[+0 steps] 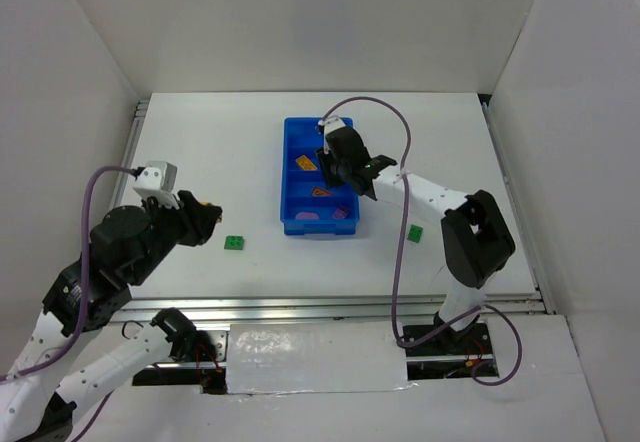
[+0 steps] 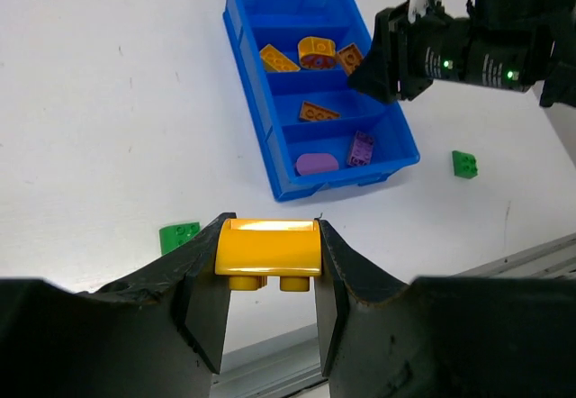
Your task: Sort the legos into containers by color
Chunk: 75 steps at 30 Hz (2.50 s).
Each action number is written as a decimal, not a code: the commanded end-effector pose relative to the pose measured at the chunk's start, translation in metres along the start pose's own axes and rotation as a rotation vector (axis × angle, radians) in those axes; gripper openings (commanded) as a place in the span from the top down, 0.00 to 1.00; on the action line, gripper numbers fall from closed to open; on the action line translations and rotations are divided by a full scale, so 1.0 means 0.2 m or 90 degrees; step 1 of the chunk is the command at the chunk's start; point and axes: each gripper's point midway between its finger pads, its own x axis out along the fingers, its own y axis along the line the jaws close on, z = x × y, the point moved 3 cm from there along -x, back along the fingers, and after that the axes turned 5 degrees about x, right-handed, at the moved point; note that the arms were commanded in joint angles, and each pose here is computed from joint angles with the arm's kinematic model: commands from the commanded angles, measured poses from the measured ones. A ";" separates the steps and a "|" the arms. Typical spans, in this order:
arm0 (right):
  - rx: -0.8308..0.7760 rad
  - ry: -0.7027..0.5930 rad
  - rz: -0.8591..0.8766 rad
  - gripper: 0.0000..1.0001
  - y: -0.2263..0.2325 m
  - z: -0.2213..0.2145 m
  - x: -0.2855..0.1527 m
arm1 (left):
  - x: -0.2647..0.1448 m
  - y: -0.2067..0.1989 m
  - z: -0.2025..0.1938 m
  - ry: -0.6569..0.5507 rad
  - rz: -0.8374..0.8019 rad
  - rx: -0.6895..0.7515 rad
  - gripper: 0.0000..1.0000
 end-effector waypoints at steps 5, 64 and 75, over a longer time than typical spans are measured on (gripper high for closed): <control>0.006 -0.005 -0.044 1.00 -0.03 0.03 0.12 | 0.06 0.02 -0.09 -0.021 -0.002 0.000 1.00; 0.002 0.015 -0.020 0.81 0.01 0.02 0.23 | 0.12 0.01 -0.18 0.029 -0.009 0.030 1.00; -0.012 0.025 0.007 0.49 0.03 -0.02 0.23 | 0.12 0.00 -0.18 0.032 -0.015 0.033 1.00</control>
